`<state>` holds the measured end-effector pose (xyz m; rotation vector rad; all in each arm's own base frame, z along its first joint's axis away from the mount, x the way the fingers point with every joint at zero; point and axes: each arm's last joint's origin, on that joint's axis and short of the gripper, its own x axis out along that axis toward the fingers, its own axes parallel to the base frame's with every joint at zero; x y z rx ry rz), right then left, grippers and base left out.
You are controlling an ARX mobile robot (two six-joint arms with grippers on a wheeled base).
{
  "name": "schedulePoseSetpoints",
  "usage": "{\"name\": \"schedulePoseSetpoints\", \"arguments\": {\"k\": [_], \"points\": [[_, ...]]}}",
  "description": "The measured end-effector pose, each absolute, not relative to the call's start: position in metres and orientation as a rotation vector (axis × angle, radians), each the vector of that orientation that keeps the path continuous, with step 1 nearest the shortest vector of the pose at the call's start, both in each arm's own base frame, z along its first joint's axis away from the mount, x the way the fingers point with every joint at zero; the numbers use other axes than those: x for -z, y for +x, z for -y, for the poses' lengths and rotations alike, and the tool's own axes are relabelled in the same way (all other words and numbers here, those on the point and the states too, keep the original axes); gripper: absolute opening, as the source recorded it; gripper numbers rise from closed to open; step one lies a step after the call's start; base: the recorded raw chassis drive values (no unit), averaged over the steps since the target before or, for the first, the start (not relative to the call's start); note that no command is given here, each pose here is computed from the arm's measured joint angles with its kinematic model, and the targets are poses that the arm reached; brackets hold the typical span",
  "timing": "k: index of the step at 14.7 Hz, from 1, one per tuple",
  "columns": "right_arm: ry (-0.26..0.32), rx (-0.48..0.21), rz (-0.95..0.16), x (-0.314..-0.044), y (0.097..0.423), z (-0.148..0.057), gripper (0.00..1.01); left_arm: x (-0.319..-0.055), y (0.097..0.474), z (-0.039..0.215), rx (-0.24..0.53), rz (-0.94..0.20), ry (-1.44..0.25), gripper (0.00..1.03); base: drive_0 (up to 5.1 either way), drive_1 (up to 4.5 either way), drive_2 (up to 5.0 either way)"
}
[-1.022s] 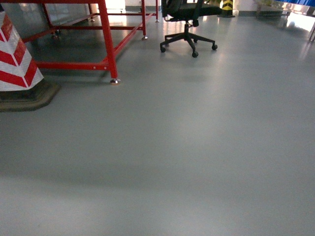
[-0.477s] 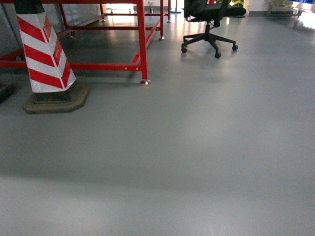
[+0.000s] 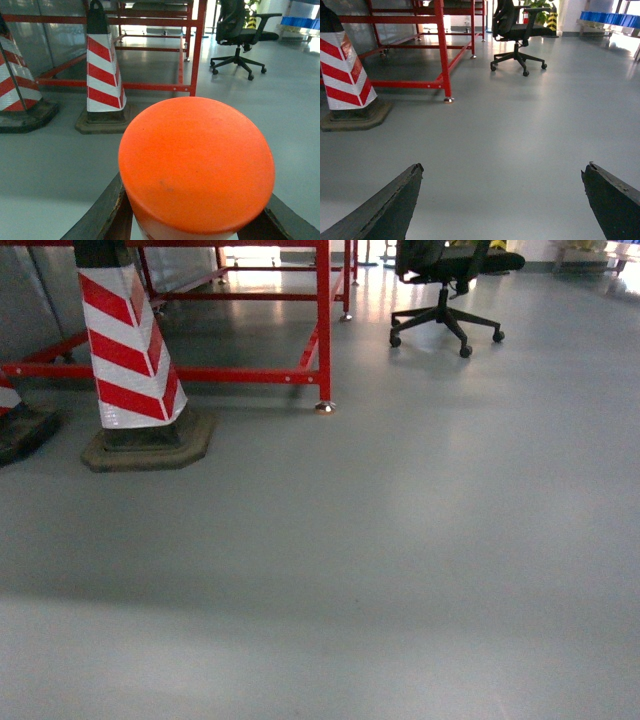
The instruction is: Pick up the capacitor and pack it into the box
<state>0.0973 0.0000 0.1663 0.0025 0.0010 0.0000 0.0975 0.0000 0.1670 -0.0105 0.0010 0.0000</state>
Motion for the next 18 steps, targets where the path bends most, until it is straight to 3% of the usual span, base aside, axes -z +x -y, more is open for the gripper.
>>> {"name": "schedulePoseSetpoints", "arguments": {"k": [18], "points": [[0.002, 0.000, 0.003, -0.1667, 0.0973, 0.0000, 0.98, -0.1668, 0.0975, 0.0000, 0.000, -0.003, -0.011, 0.44, -5.0, 2.42, 2.4]]}}
